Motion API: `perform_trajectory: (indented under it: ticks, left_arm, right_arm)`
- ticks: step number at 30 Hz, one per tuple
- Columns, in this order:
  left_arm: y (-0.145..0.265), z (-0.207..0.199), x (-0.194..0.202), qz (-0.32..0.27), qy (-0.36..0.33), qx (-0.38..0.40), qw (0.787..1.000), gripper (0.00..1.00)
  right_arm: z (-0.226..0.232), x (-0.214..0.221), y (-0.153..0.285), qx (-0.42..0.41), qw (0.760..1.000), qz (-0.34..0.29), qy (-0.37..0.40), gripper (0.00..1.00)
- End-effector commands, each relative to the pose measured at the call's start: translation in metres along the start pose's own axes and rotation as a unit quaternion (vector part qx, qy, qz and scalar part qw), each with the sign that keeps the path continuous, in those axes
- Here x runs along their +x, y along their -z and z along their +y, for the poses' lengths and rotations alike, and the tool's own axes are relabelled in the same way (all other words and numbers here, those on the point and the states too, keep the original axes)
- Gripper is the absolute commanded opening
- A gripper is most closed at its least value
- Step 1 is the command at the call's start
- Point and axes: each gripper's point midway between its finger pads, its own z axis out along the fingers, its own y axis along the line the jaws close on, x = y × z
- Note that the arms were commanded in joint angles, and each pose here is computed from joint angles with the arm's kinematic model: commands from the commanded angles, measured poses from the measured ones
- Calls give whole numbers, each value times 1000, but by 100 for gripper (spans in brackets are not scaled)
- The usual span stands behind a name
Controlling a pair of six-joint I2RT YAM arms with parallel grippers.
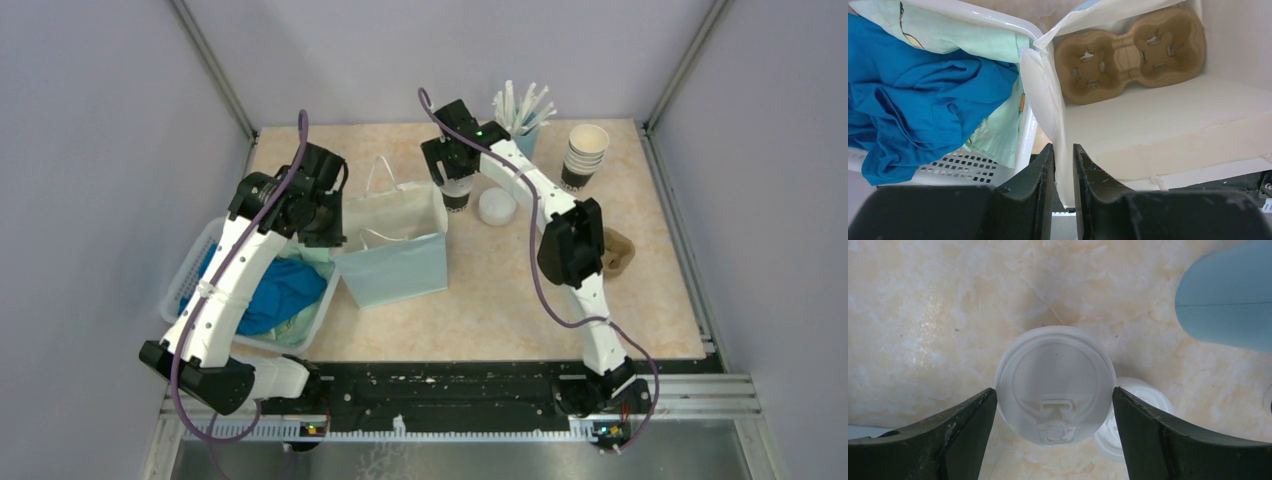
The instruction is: Pack the takeout coffee
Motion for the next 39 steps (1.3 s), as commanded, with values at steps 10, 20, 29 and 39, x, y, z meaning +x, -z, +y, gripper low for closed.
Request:
perform_trajectory:
  ticks: [10,20,29,39]
  left_arm:
    - [1,-3,-5,-11,-1,11,1000,28]
    - [0,-4,-8,-13,-4,11,1000,31]
    - [1,-6,-9,-18,0,17,1000,38]
    - [3,-7,-11,-27,3,22,999,47]
  right_arm:
    - [10,-2,-5,1,1000,3,15,87]
    - [8,-8,5,4,1000,-2,9,80]
    - [10,-36,46,-15,998,-50,-19,76]
    - [8,-16,102,-42,997,-43,-51,74]
